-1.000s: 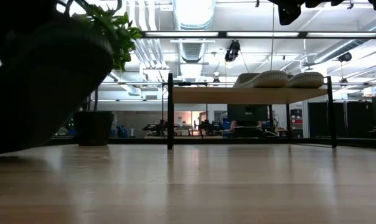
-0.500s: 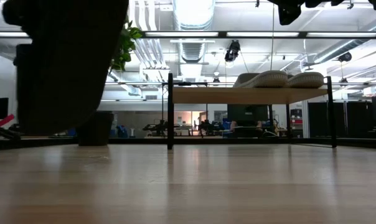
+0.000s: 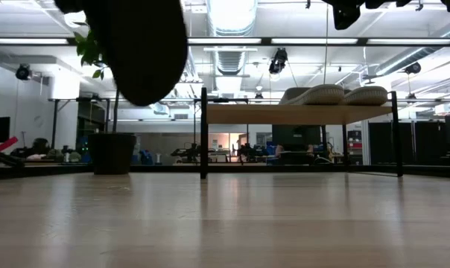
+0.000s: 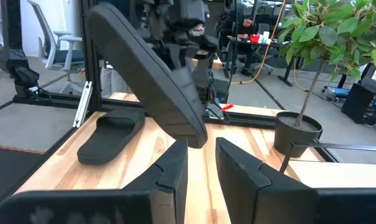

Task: Pick and place slides into the shelf
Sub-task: Put the top black slide on the shelf

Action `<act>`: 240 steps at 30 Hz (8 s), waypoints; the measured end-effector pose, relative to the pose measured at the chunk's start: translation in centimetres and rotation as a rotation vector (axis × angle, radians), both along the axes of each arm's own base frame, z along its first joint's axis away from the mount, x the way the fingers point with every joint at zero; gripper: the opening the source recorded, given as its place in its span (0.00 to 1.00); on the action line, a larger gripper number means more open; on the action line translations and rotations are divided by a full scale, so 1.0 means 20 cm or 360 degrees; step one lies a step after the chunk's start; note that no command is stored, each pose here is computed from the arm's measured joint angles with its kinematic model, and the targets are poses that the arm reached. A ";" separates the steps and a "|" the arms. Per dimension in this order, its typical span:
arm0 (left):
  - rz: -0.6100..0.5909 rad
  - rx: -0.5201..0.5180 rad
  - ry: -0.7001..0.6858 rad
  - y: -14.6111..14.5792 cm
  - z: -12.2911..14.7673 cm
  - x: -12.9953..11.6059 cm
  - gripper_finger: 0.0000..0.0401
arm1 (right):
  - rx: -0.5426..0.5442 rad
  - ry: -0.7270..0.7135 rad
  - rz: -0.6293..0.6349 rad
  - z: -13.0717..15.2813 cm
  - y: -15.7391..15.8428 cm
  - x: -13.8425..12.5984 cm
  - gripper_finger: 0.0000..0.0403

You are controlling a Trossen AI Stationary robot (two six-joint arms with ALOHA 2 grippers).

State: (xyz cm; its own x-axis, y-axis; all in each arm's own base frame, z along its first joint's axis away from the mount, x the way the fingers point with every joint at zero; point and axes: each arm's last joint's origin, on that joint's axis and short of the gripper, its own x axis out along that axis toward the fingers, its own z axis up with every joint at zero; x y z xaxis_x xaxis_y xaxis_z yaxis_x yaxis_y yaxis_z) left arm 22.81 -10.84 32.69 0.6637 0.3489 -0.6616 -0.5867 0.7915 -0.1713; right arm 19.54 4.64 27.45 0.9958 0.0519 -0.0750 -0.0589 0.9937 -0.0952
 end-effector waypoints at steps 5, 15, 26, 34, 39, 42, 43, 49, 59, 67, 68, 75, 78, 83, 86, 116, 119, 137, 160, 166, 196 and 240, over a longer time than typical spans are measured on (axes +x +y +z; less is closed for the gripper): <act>-0.0169 0.0044 -0.0176 -0.02 0.07 0.04 0.00 | 0.0001 -0.0002 0.0001 0.00 0.00 0.00 0.20; -0.0430 0.0255 -0.0528 -0.06 0.20 0.11 0.00 | 0.0004 -0.0005 0.0017 0.00 0.00 0.00 0.19; -0.0766 0.0676 -0.0532 -0.08 0.24 0.13 0.00 | 0.0020 -0.0254 0.0743 0.08 0.08 -0.02 0.26; -0.1129 0.1033 -0.0376 -0.11 0.21 0.16 0.00 | 0.0042 -0.0339 0.0729 0.10 0.10 -0.03 0.38; -0.1254 0.1240 -0.0340 -0.12 0.21 0.18 0.00 | 0.0002 -0.0394 0.0595 0.12 0.09 -0.03 0.44; -0.1327 0.1272 -0.0399 -0.13 0.22 0.19 0.00 | -0.0109 -0.0441 0.0583 0.12 0.09 -0.03 0.46; -0.1331 0.1270 -0.0408 -0.13 0.23 0.19 0.00 | -0.0139 -0.0455 0.0584 0.12 0.09 -0.03 0.46; -0.1337 0.1282 -0.0415 -0.13 0.23 0.19 0.00 | -0.0202 -0.0475 0.0607 0.12 0.11 -0.04 0.44; -0.1343 0.1334 -0.0420 -0.13 0.24 0.19 0.00 | -0.0528 -0.0348 0.0549 0.08 0.27 0.14 0.49; -0.1342 0.1330 -0.0420 -0.13 0.24 0.19 0.00 | -0.0789 -0.0081 0.0453 0.15 0.35 0.27 0.58; -0.1341 0.1330 -0.0422 -0.13 0.24 0.19 0.00 | -0.0804 -0.0048 0.0460 0.16 0.35 0.28 0.58; -0.1343 0.1321 -0.0455 -0.13 0.25 0.20 0.00 | -0.0856 0.0137 0.0500 0.26 0.37 0.32 0.60; -0.1333 0.1319 -0.0477 -0.13 0.25 0.20 0.00 | -0.0885 0.0146 0.0500 0.28 0.38 0.34 0.59; -0.1315 0.1315 -0.0532 -0.13 0.27 0.20 0.00 | -0.0972 0.0189 0.0442 0.26 0.40 0.40 0.59; -0.1315 0.1316 -0.0532 -0.13 0.27 0.20 0.00 | -0.0987 0.0209 0.0407 0.26 0.42 0.44 0.59; -0.1319 0.1317 -0.0523 -0.13 0.26 0.20 0.00 | -0.1011 0.0256 0.0346 0.23 0.43 0.49 0.10; -0.1318 0.1316 -0.0525 -0.13 0.26 0.20 0.00 | -0.1008 0.0256 0.0344 0.23 0.43 0.49 0.10; -0.1093 0.1303 -0.0499 -0.11 0.29 0.18 0.44 | -0.1001 0.0280 0.0326 0.23 0.43 0.48 0.10; -0.0882 0.1243 -0.0723 0.04 0.51 -0.07 0.64 | -0.0988 0.0506 0.0101 0.23 0.38 0.40 0.10; -0.0789 0.1085 -0.0828 0.08 0.54 -0.13 0.64 | -0.1046 0.0553 -0.0149 0.22 0.38 0.39 0.10; -0.0250 0.0801 -0.0809 0.05 0.45 -0.04 0.64 | -0.1370 0.0573 -0.1352 0.17 0.47 0.34 0.10; -0.0305 0.0148 -0.0931 0.41 0.45 0.13 0.64 | -0.2126 0.1051 -0.1356 -0.04 0.44 0.51 0.10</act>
State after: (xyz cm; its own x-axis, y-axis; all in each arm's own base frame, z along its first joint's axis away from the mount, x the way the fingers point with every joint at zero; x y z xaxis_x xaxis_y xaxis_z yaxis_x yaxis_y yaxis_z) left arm 25.47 -2.69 41.68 0.9636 0.2264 -0.1423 -0.2628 0.9004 -0.3467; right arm 29.77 13.52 26.62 0.4922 -0.8705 0.0002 0.0368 0.0206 -0.9991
